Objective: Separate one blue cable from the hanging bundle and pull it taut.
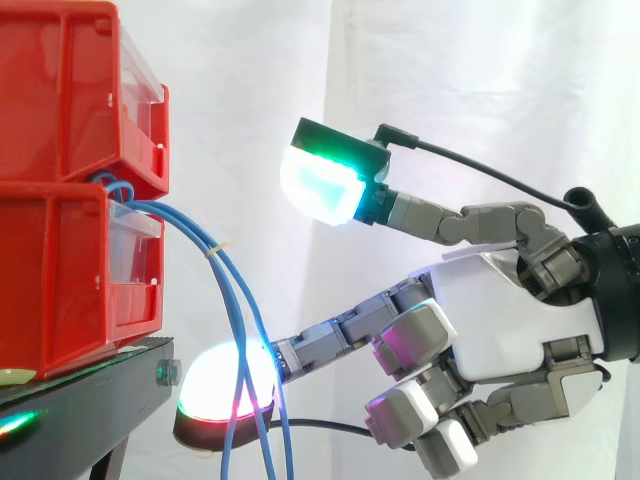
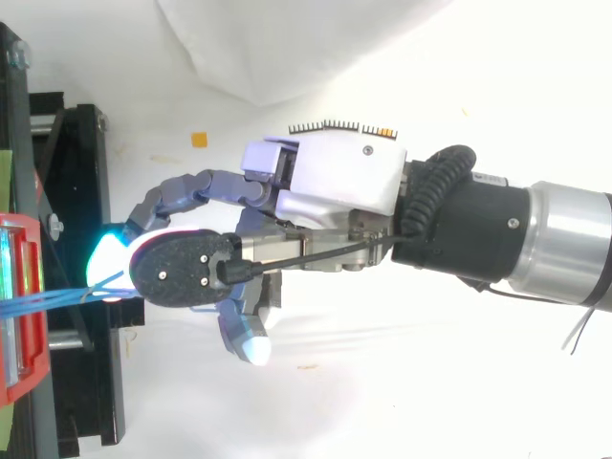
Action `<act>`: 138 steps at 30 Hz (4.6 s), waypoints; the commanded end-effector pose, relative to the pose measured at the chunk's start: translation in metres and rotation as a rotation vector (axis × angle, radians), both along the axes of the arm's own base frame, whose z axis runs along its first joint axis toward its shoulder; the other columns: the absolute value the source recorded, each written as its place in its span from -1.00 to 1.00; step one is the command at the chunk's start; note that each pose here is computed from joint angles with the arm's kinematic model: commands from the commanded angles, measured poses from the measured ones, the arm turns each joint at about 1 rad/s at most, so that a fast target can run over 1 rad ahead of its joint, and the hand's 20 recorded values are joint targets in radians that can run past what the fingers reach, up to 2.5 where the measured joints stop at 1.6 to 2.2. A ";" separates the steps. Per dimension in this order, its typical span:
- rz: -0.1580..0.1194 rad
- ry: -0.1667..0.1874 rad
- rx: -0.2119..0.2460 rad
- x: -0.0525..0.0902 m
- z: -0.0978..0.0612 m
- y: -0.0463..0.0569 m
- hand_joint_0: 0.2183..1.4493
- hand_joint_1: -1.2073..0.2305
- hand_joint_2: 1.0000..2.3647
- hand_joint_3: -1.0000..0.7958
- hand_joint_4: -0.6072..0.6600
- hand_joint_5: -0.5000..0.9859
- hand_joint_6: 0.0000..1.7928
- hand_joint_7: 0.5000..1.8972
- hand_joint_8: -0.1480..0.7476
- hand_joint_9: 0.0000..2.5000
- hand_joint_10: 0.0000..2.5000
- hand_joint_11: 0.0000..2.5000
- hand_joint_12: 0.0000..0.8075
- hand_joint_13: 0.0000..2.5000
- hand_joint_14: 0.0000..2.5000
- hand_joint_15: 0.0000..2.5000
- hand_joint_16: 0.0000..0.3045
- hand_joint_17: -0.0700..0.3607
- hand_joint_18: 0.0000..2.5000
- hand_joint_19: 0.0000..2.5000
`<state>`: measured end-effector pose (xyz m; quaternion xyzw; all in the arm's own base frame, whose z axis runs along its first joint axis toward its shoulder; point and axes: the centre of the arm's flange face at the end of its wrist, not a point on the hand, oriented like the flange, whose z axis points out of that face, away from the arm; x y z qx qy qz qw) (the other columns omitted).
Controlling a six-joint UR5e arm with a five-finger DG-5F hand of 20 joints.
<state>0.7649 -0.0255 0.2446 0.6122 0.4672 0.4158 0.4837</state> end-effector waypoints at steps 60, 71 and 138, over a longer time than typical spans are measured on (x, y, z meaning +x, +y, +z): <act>-0.026 -0.016 -0.103 0.005 0.040 0.022 -0.76 0.12 -1.00 -0.44 0.35 -0.53 -0.44 -0.65 0.08 0.26 -0.97 -0.36 0.05 0.09 -0.98 -0.38 -0.35 0.36 0.05 -0.59; -0.049 -0.015 -0.116 0.001 0.024 0.038 -0.76 0.12 -1.00 -0.44 0.35 -0.53 -0.44 -0.65 0.08 0.26 -0.97 -0.36 0.04 0.08 -0.98 -0.37 -0.35 0.35 0.04 -0.59; -0.002 -0.058 0.014 0.006 0.034 0.045 -0.76 0.01 -1.00 -0.44 0.40 -0.50 -0.44 -0.48 0.07 0.46 -0.96 0.16 0.15 0.32 -0.98 -0.09 -0.35 0.36 0.48 -0.52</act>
